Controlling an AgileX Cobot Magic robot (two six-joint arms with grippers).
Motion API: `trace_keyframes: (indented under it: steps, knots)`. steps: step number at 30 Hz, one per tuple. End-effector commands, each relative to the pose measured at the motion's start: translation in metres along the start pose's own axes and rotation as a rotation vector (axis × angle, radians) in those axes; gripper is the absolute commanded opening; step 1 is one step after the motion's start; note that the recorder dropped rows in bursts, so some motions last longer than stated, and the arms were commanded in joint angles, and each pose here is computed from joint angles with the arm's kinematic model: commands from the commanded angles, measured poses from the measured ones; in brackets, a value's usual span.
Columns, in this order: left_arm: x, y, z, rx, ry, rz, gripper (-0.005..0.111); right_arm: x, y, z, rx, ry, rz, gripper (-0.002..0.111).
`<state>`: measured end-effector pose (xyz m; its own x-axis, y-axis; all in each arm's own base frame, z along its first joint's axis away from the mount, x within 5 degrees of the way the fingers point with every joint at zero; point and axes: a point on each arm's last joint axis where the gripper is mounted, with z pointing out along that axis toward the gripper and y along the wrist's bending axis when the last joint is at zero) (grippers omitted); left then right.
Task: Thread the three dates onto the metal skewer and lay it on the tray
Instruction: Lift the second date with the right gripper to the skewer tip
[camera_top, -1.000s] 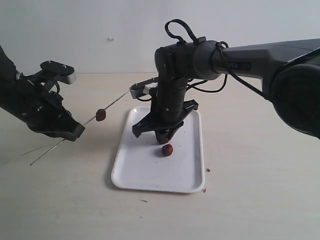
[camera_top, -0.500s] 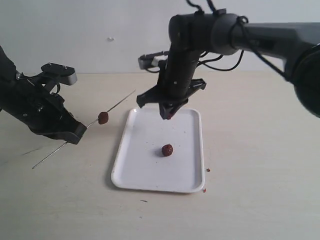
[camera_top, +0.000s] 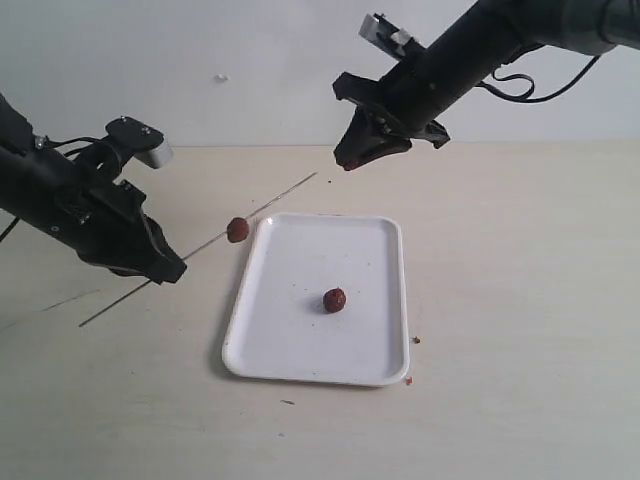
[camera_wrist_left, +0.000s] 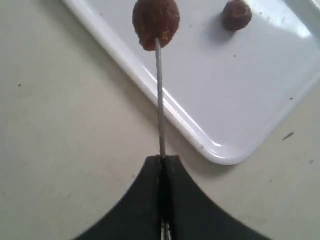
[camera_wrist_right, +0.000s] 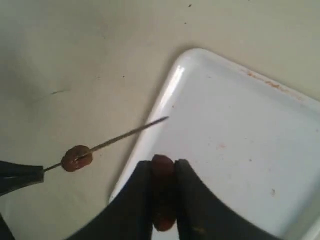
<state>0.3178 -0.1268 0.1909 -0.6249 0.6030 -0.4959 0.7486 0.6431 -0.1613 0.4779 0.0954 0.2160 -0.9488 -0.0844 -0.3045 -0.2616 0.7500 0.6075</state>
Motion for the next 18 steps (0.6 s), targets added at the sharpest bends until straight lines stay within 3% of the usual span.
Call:
trace_keyframes:
  steps: [1, 7, 18]
  knots:
    - [-0.008, -0.003, -0.001, 0.033, -0.074, 0.131, 0.000, -0.002, -0.005, -0.016, -0.044, -0.026, -0.044, 0.009]
    - [-0.008, 0.001, 0.010, 0.035, -0.099, 0.203, 0.000, -0.004, -0.014, -0.024, -0.043, -0.047, -0.084, 0.009]
    - [-0.012, 0.005, 0.019, 0.018, -0.171, 0.333, 0.000, -0.007, -0.041, -0.052, -0.081, -0.139, -0.025, 0.009]
